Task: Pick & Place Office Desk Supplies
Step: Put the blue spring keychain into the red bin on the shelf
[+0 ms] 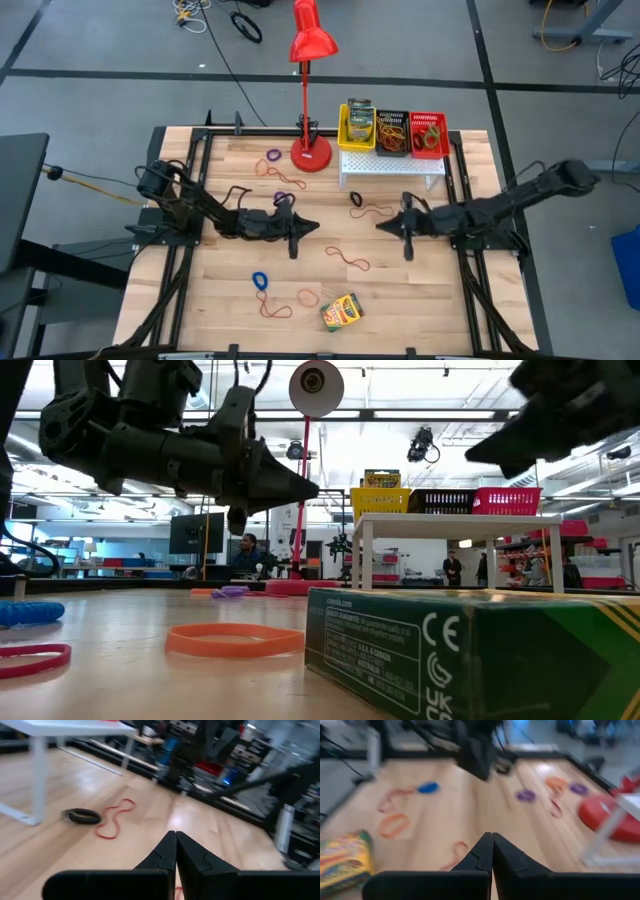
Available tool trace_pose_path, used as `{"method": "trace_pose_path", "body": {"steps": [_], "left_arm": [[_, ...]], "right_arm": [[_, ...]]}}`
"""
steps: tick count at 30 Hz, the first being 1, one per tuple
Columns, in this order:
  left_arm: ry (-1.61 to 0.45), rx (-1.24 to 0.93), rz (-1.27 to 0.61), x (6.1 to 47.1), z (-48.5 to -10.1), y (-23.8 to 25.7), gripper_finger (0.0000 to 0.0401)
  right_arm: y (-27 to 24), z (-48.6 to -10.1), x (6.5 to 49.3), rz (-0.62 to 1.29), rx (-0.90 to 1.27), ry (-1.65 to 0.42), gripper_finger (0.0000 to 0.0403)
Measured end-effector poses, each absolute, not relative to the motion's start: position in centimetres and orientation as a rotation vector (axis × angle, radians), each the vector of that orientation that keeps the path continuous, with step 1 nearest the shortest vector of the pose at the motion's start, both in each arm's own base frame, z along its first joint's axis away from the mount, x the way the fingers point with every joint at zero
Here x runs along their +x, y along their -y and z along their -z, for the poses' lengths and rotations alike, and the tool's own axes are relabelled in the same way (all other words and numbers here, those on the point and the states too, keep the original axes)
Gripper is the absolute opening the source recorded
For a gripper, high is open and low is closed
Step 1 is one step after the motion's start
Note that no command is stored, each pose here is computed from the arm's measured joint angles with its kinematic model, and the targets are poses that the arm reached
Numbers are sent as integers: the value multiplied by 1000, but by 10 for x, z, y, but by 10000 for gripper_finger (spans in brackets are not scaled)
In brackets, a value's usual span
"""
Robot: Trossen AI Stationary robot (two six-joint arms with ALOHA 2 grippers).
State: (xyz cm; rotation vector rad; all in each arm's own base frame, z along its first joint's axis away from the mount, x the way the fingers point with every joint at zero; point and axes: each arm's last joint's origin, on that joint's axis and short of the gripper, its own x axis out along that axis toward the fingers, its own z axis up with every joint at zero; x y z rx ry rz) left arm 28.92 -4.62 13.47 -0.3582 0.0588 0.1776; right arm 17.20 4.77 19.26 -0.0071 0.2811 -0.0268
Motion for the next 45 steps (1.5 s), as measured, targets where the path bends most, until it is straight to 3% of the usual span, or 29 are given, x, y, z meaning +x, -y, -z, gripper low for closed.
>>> {"method": "trace_pose_path", "body": {"steps": [7,19,23,31,45], "left_arm": [[-187,-331,-76,282,-166,44,8],[-855,-298,-104,261,-215,70,21],[-1077,-340,-162,252,-208,87,74],[-1203,-338,-168,239,-188,124,158],[-1389,-207,-235,242,-131,145,158]], "right_arm": [[-57,-169,155,-66,12,-138,6],[-56,-165,151,-71,21,-109,7],[-55,-165,151,-48,20,-109,7],[-55,-164,151,-47,17,-114,7],[-55,-164,151,-48,15,-118,7]]}}
